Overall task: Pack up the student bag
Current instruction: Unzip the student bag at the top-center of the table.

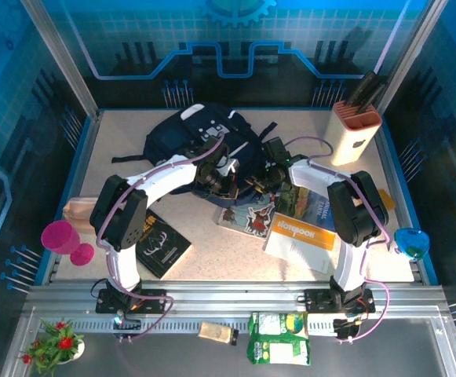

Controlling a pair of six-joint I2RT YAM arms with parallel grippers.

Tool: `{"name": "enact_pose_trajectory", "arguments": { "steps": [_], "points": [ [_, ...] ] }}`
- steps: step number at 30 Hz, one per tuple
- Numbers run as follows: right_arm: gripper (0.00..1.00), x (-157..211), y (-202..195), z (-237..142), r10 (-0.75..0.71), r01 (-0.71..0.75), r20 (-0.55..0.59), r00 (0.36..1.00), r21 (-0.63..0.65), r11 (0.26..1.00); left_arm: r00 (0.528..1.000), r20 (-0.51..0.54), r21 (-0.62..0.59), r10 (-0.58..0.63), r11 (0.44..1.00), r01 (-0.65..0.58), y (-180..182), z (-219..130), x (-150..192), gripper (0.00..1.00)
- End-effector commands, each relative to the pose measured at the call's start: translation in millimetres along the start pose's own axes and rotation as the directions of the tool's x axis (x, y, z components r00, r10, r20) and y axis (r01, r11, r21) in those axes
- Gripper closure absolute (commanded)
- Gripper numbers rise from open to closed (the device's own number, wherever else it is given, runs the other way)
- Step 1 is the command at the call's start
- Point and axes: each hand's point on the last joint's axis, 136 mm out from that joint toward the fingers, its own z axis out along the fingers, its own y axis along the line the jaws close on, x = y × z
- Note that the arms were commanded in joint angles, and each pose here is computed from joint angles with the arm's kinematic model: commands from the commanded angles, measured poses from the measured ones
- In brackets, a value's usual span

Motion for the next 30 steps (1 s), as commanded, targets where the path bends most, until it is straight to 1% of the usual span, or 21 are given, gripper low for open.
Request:
{"name": "enact_pose_trajectory", "arguments": {
  "steps": [1,4,9,12,15,18,23,26,29,30],
  "points": [
    [0.79,-8.8,7.0,-1.6,-0.024,0.023,0.046,0.999,0.01,1.0,0.997,-0.042,-0.034,0.062,0.997,-0.064,-1.8,-17.2,16.6,1.0],
    [0.84,-23.4,8.7,-13.6,-0.04,0.039,0.094,0.995,0.018,0.999,0.99,-0.094,-0.107,0.107,0.987,-0.117,12.3,-26.0,31.3,1.0],
    [0.86,-39.4,13.3,-32.8,-0.079,0.074,0.161,0.984,0.035,0.997,0.977,-0.16,-0.261,0.143,0.948,-0.182,47.0,-45.9,48.2,1.0],
    [0.87,-47.3,14.4,-40.4,-0.081,0.076,0.186,0.979,0.033,0.997,0.978,-0.174,-0.336,0.112,0.927,-0.165,71.5,-55.1,51.9,1.0],
    [0.87,-52.3,15.2,-45.5,-0.08,0.076,0.202,0.976,0.029,0.997,0.984,-0.172,-0.396,0.043,0.912,-0.109,96.6,-63.6,55.2,1.0],
    [0.87,-55.8,18.7,-51.6,-0.086,0.083,0.217,0.973,0.02,0.996,0.99,-0.134,-0.458,-0.042,0.888,-0.025,123.5,-73.2,55.0,1.0],
    [0.87,-56.3,25.0,-54.9,-0.094,0.096,0.218,0.971,0.004,0.995,0.986,-0.029,-0.498,-0.162,0.858,0.126,155.8,-78.0,43.9,1.0],
    [0.87,-55.3,30.2,-56.8,-0.1,0.104,0.216,0.971,-0.008,0.995,0.98,0.026,-0.521,-0.2,0.833,0.184,173.7,-76.1,33.5,1.0],
    [0.87,-54.0,33.3,-58.4,-0.105,0.111,0.216,0.971,-0.014,0.994,0.976,0.061,-0.56,-0.211,0.802,0.209,190.1,-75.8,23.6,1.0],
    [0.87,-53.9,33.7,-59.2,-0.107,0.113,0.217,0.97,-0.015,0.994,0.974,0.072,-0.574,-0.215,0.789,0.217,195.6,-76.6,21.4,0.98]
  ]
}}
